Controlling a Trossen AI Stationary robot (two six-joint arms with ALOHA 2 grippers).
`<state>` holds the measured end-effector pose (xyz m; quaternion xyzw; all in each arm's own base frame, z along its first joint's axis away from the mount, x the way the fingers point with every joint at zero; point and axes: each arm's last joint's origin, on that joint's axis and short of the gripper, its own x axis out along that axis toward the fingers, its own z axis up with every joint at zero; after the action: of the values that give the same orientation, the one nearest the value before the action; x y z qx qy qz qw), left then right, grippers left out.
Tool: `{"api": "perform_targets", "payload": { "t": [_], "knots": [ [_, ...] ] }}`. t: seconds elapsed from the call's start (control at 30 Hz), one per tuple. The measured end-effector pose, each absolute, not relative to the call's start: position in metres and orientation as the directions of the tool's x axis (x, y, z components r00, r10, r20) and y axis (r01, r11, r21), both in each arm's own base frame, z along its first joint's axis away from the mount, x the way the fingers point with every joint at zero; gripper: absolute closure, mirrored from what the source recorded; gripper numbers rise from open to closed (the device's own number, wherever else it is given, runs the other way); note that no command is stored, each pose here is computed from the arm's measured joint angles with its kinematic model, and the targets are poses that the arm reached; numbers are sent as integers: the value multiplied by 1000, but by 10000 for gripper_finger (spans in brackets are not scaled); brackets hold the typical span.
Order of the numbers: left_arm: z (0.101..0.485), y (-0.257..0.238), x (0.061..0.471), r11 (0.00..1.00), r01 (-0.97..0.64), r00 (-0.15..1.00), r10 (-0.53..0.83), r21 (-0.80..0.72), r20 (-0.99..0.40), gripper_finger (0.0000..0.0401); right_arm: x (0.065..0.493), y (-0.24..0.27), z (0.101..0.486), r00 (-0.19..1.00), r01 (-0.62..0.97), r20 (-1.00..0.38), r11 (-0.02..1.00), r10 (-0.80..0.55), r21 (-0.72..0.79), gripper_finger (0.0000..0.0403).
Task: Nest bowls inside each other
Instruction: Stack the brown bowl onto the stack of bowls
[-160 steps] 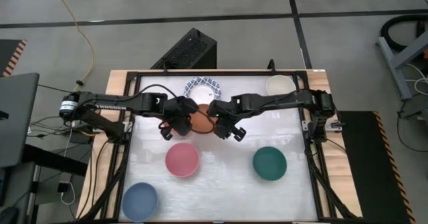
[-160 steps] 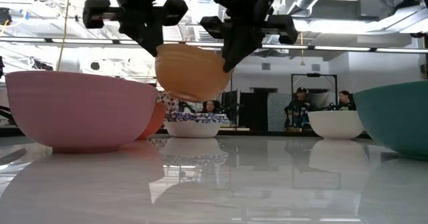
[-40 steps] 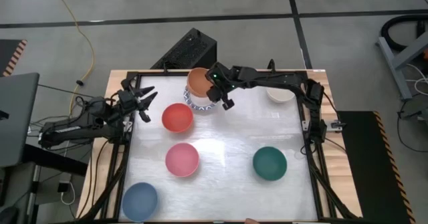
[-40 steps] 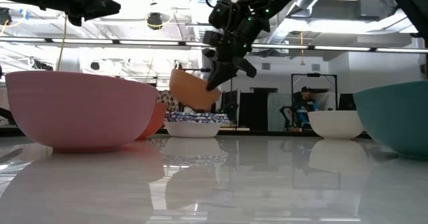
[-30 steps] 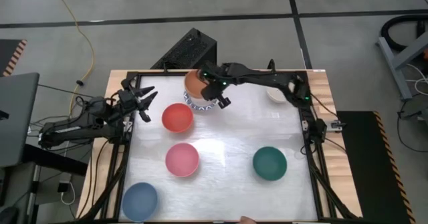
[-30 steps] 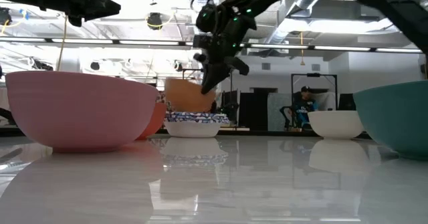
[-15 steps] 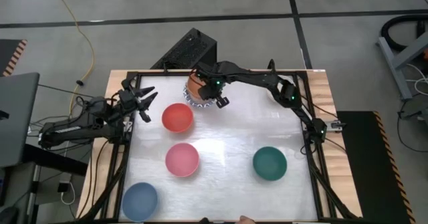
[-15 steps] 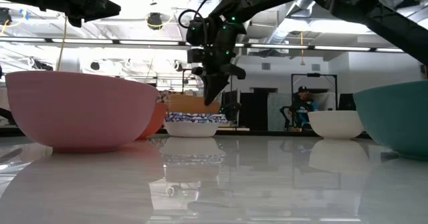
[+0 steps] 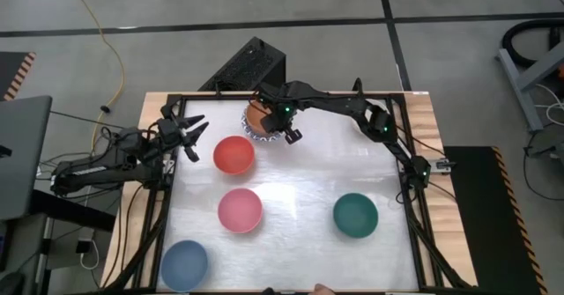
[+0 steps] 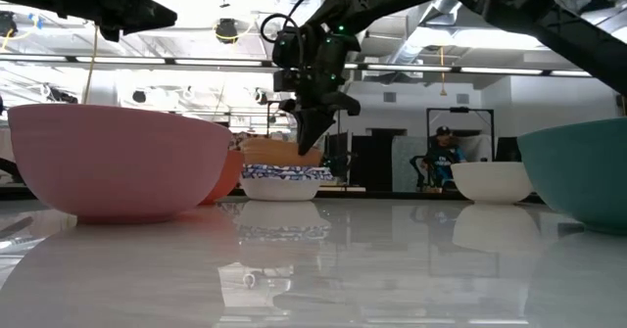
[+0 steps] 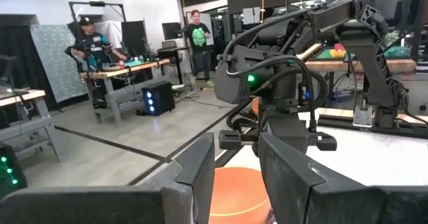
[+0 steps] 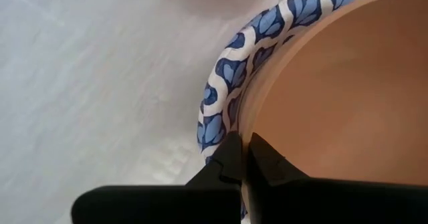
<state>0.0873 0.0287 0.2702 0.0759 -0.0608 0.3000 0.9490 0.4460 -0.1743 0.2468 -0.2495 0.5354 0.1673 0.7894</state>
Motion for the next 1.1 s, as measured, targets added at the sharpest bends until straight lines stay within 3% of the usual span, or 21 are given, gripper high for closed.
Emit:
{"api": "perform_targets", "payload": {
  "t": [0.33,0.9,1.1],
  "knots": [
    [267,29,88,810,-574,818,560,119,131,294,451,-178,227,337,-515,-941,838,4,-181,356],
    [267,29,88,811,-573,819,560,118,129,294,450,-179,226,308,-465,-950,863,-50,-196,349],
    [267,29,88,811,-573,819,560,120,126,294,450,-179,226,307,-463,-950,865,-50,-195,317]
  ]
}}
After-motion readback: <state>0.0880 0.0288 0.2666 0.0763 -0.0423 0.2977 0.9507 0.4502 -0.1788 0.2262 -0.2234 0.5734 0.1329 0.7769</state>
